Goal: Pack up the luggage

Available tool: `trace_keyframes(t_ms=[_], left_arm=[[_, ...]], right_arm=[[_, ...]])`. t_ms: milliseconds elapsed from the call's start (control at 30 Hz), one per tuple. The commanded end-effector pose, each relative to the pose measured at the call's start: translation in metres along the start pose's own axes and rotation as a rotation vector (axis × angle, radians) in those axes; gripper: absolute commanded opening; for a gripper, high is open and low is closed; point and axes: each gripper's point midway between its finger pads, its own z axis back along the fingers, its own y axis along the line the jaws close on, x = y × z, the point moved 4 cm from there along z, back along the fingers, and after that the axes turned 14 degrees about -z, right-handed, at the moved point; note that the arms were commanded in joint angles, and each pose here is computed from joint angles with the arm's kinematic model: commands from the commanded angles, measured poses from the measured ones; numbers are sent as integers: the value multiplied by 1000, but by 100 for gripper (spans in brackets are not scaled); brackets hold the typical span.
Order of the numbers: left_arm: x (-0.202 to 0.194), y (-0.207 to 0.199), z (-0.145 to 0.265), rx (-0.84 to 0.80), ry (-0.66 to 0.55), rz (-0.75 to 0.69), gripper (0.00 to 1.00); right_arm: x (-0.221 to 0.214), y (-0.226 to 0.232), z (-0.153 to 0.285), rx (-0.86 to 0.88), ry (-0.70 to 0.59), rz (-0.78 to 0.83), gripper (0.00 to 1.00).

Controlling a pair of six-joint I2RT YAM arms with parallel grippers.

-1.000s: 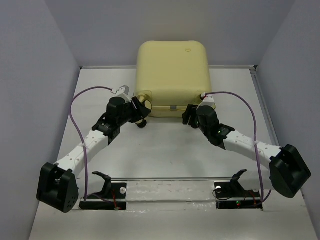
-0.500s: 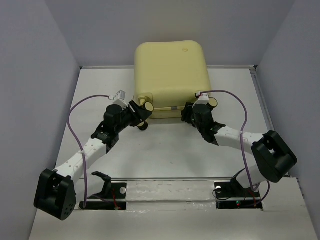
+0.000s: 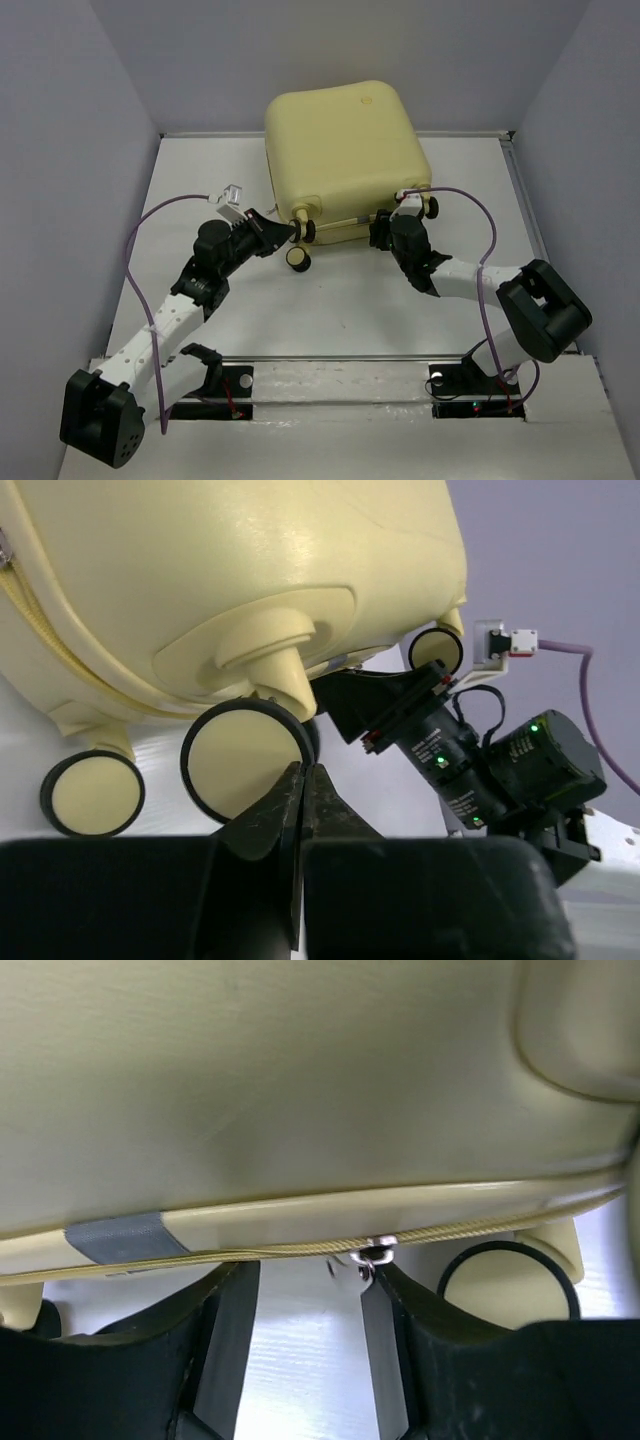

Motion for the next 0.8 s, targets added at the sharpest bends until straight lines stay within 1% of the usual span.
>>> trace_keyframes(t_ms=[0,100,133,167,200,233,267,333,367,433,500,633,767], left_arm=[[19,-25,2,-133,-74,-52,6],[18,-22,-5,-119,-34,-67,6],[13,-17,-7,-95,-2,-79,7],[11,-14,-9,-76,14,-84,13],[9,-10,-11,-52,41,-84,21],[8,-9,-12,-48,47,-96,38],[6,-8,-12,-45,51,-96,49],[2,-6,-11,-48,69,-98,67],[1,-7,-11,-54,79,-109,78],[-1,-7,-10,-56,93,-115,84],[-2,-8,-11,-63,103,-119,88],[1,-13,-16,-86,118,-120,91],[8,-20,-20,-108,107,-117,91]], right_arm=[[30,14,-7,57,-133,24,48],[40,17,-8,58,-168,61,46],[42,16,-8,51,-176,80,45],[43,15,-7,40,-184,86,41],[47,12,-7,31,-193,88,39],[47,10,-7,28,-195,92,36],[46,10,-7,27,-195,94,32],[44,10,-7,38,-191,99,22],[45,7,-8,37,-190,106,15],[43,7,-8,48,-193,114,13],[43,8,-7,65,-195,116,7],[43,14,-2,116,-187,110,7],[34,19,4,168,-125,113,7]])
